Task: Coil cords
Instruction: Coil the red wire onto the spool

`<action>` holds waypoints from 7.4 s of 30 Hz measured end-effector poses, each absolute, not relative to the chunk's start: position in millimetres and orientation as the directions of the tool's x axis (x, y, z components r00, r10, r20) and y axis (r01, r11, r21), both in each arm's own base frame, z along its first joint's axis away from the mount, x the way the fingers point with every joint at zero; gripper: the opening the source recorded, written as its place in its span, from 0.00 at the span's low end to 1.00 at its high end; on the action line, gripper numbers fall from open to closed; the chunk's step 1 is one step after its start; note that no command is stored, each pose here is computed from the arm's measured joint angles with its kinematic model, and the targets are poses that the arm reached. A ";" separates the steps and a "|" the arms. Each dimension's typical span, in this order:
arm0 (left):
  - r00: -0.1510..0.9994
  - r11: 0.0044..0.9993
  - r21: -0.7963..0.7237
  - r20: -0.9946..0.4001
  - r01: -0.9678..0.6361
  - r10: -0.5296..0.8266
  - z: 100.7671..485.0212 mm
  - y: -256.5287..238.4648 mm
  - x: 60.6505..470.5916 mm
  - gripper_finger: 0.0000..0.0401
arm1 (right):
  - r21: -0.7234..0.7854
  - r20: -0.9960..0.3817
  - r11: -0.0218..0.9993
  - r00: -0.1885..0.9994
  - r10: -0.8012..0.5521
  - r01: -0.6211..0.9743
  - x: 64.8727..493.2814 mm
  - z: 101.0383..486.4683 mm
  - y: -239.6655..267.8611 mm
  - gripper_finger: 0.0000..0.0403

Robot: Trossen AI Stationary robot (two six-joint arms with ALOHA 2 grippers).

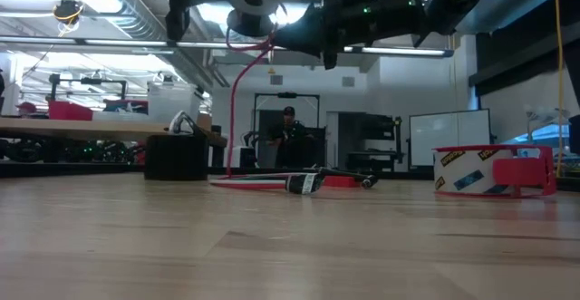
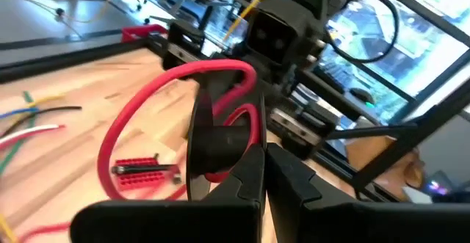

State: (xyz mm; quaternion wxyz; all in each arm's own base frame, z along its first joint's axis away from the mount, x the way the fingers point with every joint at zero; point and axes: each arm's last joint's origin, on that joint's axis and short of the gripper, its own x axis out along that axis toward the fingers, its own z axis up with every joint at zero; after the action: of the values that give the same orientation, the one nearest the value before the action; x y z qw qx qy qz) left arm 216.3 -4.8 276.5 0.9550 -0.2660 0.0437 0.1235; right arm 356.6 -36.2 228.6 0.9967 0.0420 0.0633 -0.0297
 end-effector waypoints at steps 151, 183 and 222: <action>0.921 0.896 0.218 0.034 -0.386 0.389 320.1 -1.3 129.3 0.00 | 0.712 -0.203 0.692 0.979 0.035 0.122 400.6 271.1 -38.0 0.09; 0.921 0.893 0.232 0.034 -0.386 0.389 320.2 -1.3 129.5 0.00 | 0.725 -0.140 0.636 0.961 -0.240 0.265 401.7 275.8 -46.4 0.38; 0.972 0.995 0.039 -0.222 0.091 -0.080 257.3 -27.2 234.8 0.00 | 0.482 -0.593 0.832 0.801 0.080 0.274 303.9 262.2 12.5 0.38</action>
State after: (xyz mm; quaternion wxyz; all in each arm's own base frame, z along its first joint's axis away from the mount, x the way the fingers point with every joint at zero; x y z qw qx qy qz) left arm 234.8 -27.2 257.3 0.9926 0.0245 0.1105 -0.0430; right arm 303.9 12.5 262.2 0.9052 0.2847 0.3109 -0.0535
